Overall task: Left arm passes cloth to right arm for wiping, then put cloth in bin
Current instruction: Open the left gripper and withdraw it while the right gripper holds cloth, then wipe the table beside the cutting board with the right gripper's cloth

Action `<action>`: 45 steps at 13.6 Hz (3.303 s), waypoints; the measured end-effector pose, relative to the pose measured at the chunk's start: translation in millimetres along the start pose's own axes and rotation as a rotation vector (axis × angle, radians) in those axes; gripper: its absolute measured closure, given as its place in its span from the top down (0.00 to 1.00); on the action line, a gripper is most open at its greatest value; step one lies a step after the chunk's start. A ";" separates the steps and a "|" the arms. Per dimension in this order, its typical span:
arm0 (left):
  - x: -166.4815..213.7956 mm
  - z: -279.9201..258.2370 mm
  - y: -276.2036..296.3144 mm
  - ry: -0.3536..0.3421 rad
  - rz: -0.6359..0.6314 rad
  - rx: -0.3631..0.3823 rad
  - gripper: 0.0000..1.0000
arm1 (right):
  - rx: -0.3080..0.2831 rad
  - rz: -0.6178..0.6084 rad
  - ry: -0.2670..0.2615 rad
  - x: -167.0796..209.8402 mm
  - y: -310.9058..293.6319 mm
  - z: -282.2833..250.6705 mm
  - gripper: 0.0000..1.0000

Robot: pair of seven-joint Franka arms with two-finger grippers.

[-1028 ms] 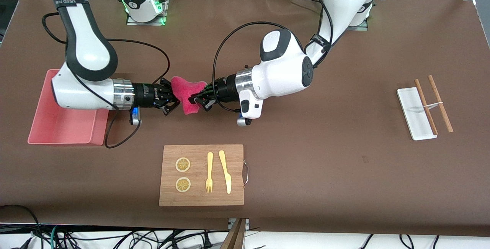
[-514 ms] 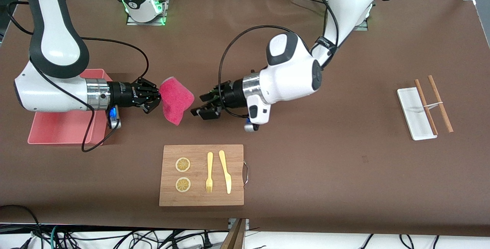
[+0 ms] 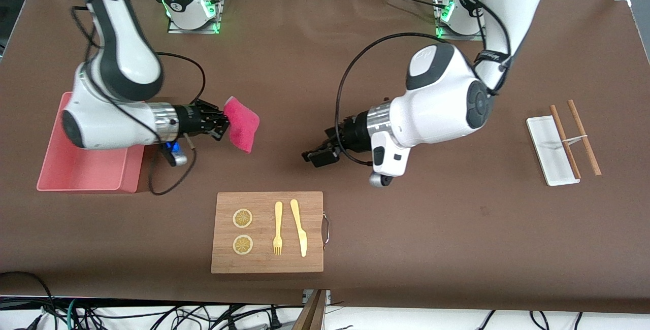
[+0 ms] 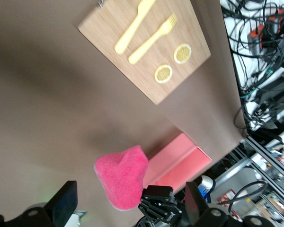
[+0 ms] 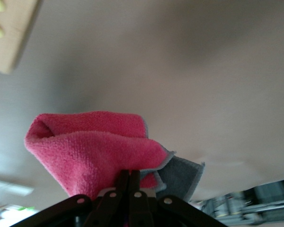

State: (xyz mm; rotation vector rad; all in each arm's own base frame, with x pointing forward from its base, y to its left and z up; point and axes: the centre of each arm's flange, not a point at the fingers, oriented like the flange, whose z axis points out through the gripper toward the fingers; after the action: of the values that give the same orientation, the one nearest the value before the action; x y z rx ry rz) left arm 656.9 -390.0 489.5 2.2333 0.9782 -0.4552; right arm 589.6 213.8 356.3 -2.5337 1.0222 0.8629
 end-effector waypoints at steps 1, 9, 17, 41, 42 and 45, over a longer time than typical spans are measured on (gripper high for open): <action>8.7 -13.9 -4.2 0.020 0.009 0.025 1.00 | -0.061 -0.022 0.030 -1.3 -4.7 18.9 0.02; 48.7 -141.2 -69.3 0.129 0.101 0.393 1.00 | -0.250 -0.106 0.184 27.0 -22.7 111.5 0.02; 102.5 -278.2 -189.2 0.127 0.373 0.627 1.00 | -0.381 -0.180 0.309 73.9 -14.1 151.6 0.02; 110.1 -278.8 -246.0 0.296 0.584 0.758 1.00 | -0.542 -0.402 0.403 131.7 18.8 67.8 0.02; 109.1 -278.0 -245.2 0.296 0.587 0.759 1.00 | -0.536 -0.376 0.430 119.8 7.3 80.0 0.02; 106.8 -275.0 -243.2 0.294 0.594 0.761 1.00 | -0.503 -0.308 0.479 89.3 -19.3 115.0 0.02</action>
State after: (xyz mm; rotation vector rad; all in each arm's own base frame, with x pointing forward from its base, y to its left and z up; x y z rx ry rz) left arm 560.3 -22.3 529.5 3.1845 0.2138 -0.2423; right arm 605.3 231.6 211.4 -3.3163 0.5319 0.4734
